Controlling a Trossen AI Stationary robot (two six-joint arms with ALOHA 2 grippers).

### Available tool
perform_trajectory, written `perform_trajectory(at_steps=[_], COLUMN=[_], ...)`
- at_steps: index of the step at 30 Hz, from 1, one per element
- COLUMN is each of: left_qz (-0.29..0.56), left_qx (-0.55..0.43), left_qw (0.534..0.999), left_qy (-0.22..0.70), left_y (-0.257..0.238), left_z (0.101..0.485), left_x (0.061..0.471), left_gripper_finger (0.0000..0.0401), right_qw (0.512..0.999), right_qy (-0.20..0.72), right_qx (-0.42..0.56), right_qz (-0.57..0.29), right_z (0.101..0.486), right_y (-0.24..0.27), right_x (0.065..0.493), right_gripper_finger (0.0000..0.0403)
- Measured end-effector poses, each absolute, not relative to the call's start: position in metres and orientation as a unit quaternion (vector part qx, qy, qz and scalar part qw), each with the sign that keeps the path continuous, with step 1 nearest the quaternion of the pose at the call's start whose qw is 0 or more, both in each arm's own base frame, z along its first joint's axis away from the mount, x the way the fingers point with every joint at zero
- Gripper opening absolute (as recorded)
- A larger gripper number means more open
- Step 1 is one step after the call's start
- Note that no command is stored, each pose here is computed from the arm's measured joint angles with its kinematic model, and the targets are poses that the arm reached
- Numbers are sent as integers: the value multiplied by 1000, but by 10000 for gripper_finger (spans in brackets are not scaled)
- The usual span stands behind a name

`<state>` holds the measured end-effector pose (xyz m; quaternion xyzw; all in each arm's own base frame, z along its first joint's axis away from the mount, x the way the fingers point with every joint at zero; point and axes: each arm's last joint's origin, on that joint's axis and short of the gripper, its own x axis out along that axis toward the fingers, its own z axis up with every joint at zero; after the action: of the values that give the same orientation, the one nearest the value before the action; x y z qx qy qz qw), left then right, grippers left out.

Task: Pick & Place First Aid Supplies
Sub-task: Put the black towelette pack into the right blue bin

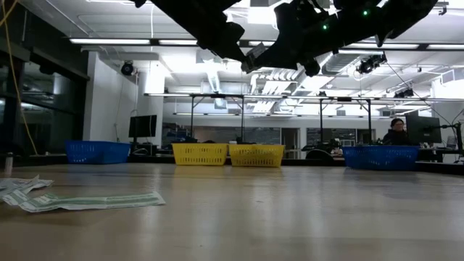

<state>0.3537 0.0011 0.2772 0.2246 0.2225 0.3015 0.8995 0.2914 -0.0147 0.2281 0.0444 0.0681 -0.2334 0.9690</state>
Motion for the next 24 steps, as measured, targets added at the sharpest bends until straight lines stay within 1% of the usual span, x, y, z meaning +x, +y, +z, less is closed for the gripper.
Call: perform_trajectory(at_steps=[4, 7, 11, 15, 17, 20, 24], left_qz=[294, 280, 268, 317, 334, 337, 336], left_qx=[224, 239, 250, 257, 245, 220, 203], left_qw=[902, 901, 899, 875, 871, 874, 868], left_qy=[223, 230, 239, 261, 263, 271, 305], left_y=[1, 0, 0, 3, 4, 5, 5], left_z=[277, 276, 275, 278, 286, 293, 292], left_x=[354, 354, 354, 345, 336, 324, 312], left_gripper_finger=[4, 26, 82, 148, 171, 186, 182], right_qw=[968, 968, 968, 962, 953, 940, 917], right_qy=[68, 71, 72, 92, 108, 137, 177], right_qx=[49, 45, 45, 37, 35, 41, 63], right_qz=[-235, -235, -236, -256, -280, -310, -352], right_z=[228, 228, 227, 225, 225, 226, 228], right_y=[-15, -15, -15, -16, -17, -24, -38], right_x=[291, 291, 291, 288, 284, 274, 256], right_gripper_finger=[8, 4, 3, 2, 2, 1, 1])
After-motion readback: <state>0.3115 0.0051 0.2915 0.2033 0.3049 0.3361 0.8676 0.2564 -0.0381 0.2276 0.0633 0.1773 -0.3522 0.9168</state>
